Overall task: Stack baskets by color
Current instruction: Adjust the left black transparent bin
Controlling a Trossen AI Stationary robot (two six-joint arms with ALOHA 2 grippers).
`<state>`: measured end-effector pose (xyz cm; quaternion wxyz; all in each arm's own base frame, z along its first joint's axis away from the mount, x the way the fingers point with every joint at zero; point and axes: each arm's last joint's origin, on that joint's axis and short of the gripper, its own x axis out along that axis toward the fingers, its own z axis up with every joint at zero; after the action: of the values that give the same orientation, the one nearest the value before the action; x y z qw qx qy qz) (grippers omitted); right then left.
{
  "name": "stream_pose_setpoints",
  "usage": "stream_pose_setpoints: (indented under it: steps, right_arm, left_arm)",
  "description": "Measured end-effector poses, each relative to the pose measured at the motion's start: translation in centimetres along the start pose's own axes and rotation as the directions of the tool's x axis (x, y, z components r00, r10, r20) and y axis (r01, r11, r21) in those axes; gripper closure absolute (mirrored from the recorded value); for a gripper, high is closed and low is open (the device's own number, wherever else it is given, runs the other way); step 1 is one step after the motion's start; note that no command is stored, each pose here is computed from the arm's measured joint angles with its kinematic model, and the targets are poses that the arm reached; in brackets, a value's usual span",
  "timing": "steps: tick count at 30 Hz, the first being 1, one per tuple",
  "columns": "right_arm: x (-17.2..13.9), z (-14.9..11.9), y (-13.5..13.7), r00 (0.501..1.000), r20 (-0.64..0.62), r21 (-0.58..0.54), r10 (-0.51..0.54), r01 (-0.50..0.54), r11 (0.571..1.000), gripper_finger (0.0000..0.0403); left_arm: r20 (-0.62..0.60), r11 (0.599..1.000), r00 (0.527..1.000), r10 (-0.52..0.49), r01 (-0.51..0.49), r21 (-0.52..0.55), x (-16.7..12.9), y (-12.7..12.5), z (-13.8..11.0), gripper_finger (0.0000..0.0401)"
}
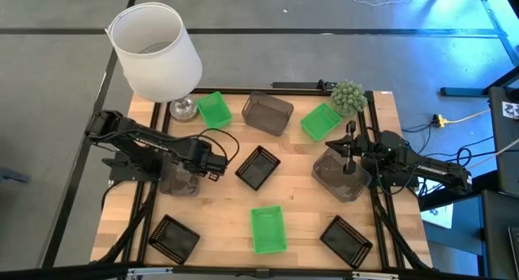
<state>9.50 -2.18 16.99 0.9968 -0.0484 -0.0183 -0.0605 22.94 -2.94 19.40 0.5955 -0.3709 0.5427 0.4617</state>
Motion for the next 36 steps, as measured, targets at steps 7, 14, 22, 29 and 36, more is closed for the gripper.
stream_pose_setpoints:
  steps: [7,14,22,29,36]
  right_arm:
    - [0.0,0.0,0.0,1.0,0.0,0.0,0.0,0.0,1.0,0.0391]
    - [0.0,0.0,0.0,1.0,0.0,-0.001,0.0,0.0,1.0,0.0391]
    - [0.0,0.0,0.0,1.0,0.001,0.0,0.0,0.0,1.0,0.0391]
    - [0.0,0.0,0.0,1.0,0.001,-0.003,-0.001,0.001,1.0,0.0391]
    - [0.0,0.0,0.0,1.0,0.002,-0.003,-0.001,0.001,1.0,0.0391]
  left_arm:
    - [0.003,1.0,1.0,0.003,-0.003,0.0,0.1,0.1,0.0,0.0332]
    - [0.0,0.999,0.999,0.034,-0.034,0.005,1.3,-0.7,-0.1,0.0332]
    - [-0.022,0.989,0.99,0.143,-0.142,0.043,4.3,-1.6,-0.3,0.0333]
    - [-0.029,0.986,0.993,0.11,-0.106,0.125,4.8,-2.2,-0.2,0.0392]
    - [-0.01,0.948,0.999,0.045,-0.039,0.317,3.5,-3.5,0.9,0.04]
